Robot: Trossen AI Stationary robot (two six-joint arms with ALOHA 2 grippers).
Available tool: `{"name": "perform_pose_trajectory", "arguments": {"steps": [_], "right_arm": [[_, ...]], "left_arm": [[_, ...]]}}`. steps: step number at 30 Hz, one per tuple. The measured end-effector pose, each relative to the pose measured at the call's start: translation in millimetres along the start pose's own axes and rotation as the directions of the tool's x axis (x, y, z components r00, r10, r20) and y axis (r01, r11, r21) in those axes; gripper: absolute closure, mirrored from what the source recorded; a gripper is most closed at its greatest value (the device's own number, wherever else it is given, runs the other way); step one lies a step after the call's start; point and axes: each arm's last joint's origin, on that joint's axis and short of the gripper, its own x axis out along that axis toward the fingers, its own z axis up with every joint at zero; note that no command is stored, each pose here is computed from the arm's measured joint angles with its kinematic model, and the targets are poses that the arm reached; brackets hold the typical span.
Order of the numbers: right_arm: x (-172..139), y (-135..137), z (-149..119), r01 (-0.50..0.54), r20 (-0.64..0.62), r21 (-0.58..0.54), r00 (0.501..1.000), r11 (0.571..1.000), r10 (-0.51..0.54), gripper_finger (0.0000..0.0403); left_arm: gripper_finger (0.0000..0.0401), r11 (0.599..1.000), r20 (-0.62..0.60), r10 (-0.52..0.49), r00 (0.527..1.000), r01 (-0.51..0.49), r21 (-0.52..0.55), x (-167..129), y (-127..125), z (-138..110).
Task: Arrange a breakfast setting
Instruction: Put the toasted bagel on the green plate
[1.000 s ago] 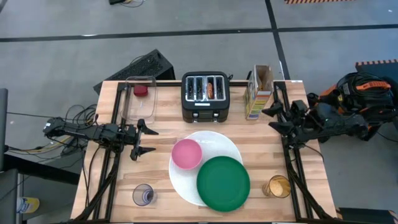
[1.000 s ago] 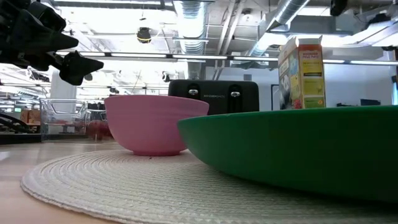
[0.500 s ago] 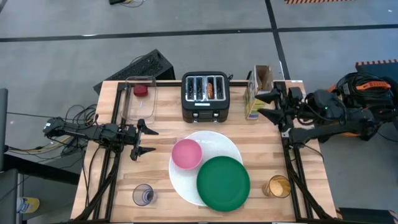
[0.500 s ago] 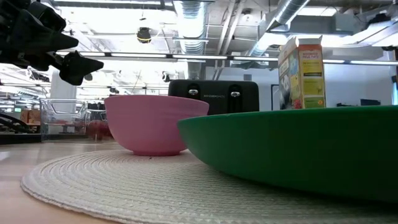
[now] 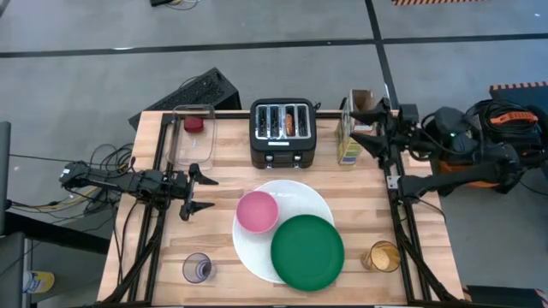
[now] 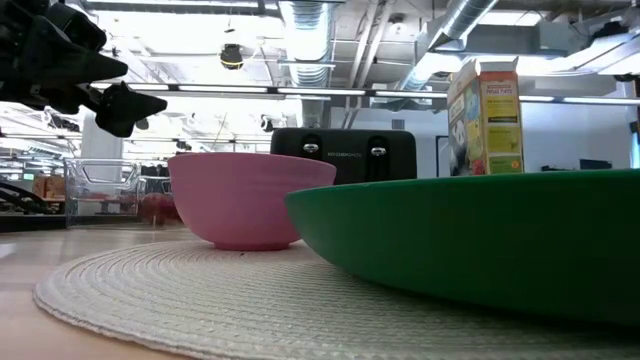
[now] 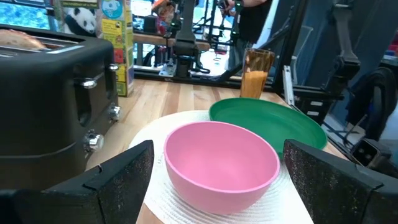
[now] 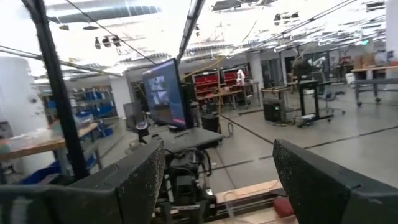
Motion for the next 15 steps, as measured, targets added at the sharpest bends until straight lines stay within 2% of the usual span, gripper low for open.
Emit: {"name": "perform_pose_trajectory", "arguments": {"steps": [4,9,15], "right_arm": [[23.9,-4.6,2.4,0.048,-0.021,-0.014,0.999,0.999,-0.048,0.0083],[61.0,-12.8,-6.4,0.122,-0.078,-0.026,0.989,0.992,-0.124,0.0087],[104.2,-20.7,-21.9,0.219,-0.147,-0.054,0.963,0.974,-0.225,0.0087]], "left_arm": [[0.0057,0.999,0.016,0.051,0.999,-0.052,0.015,-0.1,1.4,1.1],[0.0057,0.985,0.043,0.142,0.989,-0.145,0.091,-0.4,3.9,2.8],[0.0057,0.977,0.048,0.157,0.986,-0.163,0.14,-0.4,4.3,3.1]]}}
